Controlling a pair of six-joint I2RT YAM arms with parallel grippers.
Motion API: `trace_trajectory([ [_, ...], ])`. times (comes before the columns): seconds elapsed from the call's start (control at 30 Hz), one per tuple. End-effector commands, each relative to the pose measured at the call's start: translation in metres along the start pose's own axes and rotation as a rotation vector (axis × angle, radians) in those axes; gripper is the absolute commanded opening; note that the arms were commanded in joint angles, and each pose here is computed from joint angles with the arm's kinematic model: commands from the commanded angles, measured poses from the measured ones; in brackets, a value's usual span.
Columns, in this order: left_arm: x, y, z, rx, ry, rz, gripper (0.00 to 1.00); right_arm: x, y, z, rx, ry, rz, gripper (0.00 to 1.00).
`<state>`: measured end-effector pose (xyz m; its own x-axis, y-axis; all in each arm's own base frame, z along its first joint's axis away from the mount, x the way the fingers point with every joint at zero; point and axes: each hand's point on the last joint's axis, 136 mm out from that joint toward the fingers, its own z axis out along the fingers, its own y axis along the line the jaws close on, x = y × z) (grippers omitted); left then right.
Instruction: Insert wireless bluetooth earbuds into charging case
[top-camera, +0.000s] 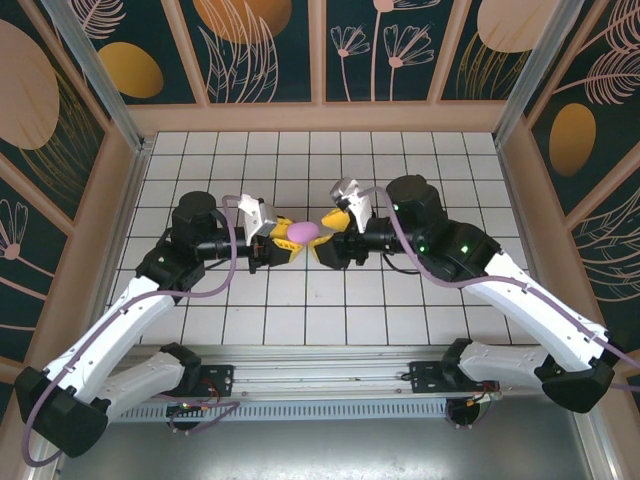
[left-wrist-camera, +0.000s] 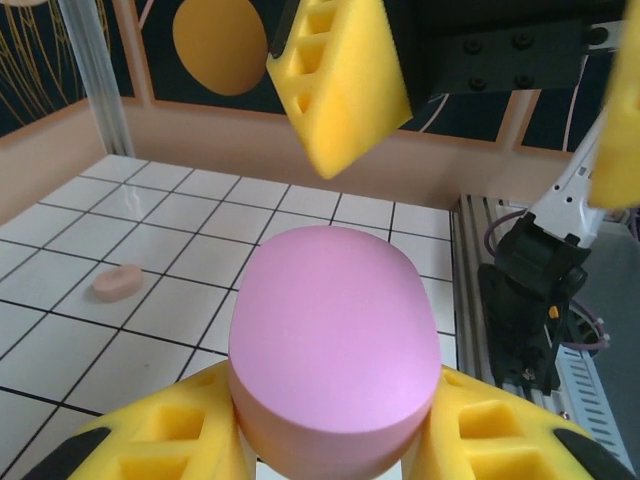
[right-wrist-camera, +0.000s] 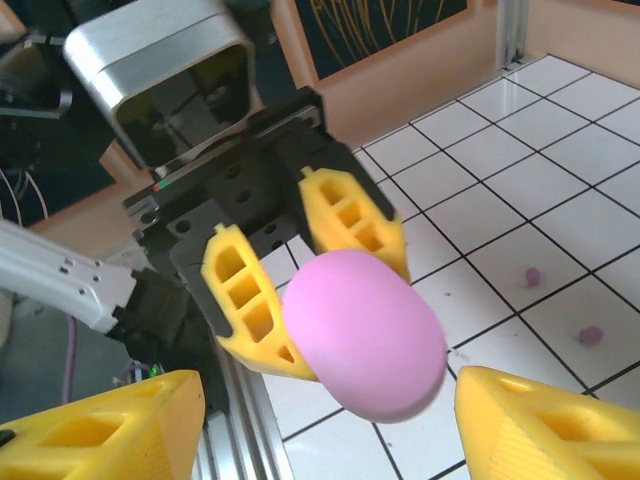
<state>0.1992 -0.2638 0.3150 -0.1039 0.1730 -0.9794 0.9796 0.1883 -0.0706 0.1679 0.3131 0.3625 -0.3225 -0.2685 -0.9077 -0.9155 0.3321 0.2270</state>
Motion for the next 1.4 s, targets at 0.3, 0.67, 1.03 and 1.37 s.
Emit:
trace_trajectory([
  [0.3, -0.017, -0.01, -0.003, 0.059, -0.041, 0.012, 0.18, 0.016, -0.014, 0.016, 0.075, 0.069, -0.092, 0.67],
  [0.67, -0.021, -0.013, -0.003, 0.076, -0.05, 0.013, 0.17, 0.02, -0.02, 0.024, 0.092, 0.092, -0.093, 0.67],
  [1.03, -0.014, -0.015, -0.002, 0.091, -0.055, 0.005, 0.09, -0.017, -0.054, 0.017, 0.22, -0.014, -0.037, 0.67],
  [1.37, -0.008, -0.019, -0.004, 0.095, -0.059, 0.008, 0.0, -0.032, -0.071, 0.009, 0.203, -0.084, 0.087, 0.66],
])
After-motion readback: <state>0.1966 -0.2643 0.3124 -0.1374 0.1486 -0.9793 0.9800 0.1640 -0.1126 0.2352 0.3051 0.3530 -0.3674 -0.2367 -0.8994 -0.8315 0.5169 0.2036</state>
